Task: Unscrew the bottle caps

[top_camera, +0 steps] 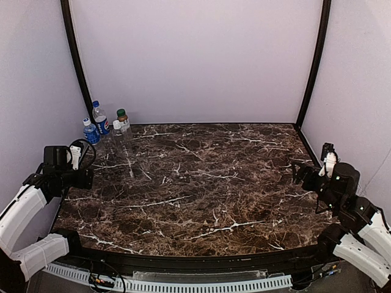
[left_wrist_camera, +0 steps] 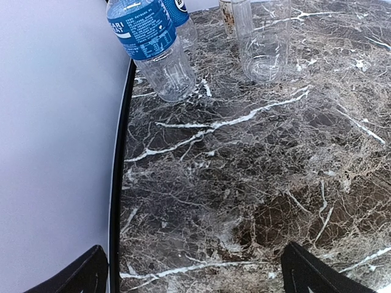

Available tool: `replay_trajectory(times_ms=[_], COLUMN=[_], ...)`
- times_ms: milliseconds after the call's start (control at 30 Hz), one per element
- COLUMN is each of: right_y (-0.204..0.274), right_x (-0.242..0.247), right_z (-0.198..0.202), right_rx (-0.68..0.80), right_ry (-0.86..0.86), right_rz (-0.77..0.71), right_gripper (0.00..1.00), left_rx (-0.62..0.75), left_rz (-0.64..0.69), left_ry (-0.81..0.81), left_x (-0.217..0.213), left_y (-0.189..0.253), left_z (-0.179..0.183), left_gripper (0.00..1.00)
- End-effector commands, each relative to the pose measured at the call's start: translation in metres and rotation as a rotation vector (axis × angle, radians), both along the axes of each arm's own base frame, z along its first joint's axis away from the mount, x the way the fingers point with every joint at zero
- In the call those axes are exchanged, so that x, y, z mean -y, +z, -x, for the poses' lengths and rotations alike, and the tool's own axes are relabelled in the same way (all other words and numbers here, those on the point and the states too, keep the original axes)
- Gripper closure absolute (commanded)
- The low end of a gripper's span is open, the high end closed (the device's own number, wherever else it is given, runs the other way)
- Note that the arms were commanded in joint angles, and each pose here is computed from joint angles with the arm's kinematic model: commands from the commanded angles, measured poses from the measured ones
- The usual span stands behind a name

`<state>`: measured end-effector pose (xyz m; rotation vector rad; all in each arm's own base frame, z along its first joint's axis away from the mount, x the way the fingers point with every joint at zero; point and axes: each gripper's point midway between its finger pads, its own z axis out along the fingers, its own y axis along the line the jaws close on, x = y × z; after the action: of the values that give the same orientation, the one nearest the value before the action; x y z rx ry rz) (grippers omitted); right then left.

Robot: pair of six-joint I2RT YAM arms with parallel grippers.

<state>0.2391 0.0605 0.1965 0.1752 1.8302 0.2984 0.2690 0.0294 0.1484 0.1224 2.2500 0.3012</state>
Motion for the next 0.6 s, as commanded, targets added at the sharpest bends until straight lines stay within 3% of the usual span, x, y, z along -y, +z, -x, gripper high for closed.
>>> replay_trajectory(times_ms=[0, 267, 367, 467, 567], right_y=[0.007, 0.049, 0.056, 0.052, 0.044], right_x=[-0.007, -0.044, -0.055, -0.067, -0.075], right_z=[-0.002, -0.034, -0.058, -0.077, -0.090], right_rx=[0.000, -0.042, -0.102, -0.159, -0.201], right_ry=[0.040, 0.165, 0.193, 0.225, 0.239], right_rz=[0.017, 0.069, 0.069, 0.085, 0.102], right_gripper=[0.01, 0.01, 0.01, 0.01, 0.01], left_rx=[-0.009, -0.035, -0.082, -0.054, 0.017], left_rz=[0.015, 0.005, 0.086, 0.160, 0.217], left_ry=[-0.054, -0.199, -0.321, -0.378, -0.391], left_x=[0.009, 0.027, 0.051, 0.067, 0.075], left_y=[0.003, 0.031, 0.036, 0.062, 0.091], left_z=[-0.001, -0.010, -0.019, -0.043, -0.071], left_gripper=[0.00, 0.00, 0.02, 0.10, 0.11])
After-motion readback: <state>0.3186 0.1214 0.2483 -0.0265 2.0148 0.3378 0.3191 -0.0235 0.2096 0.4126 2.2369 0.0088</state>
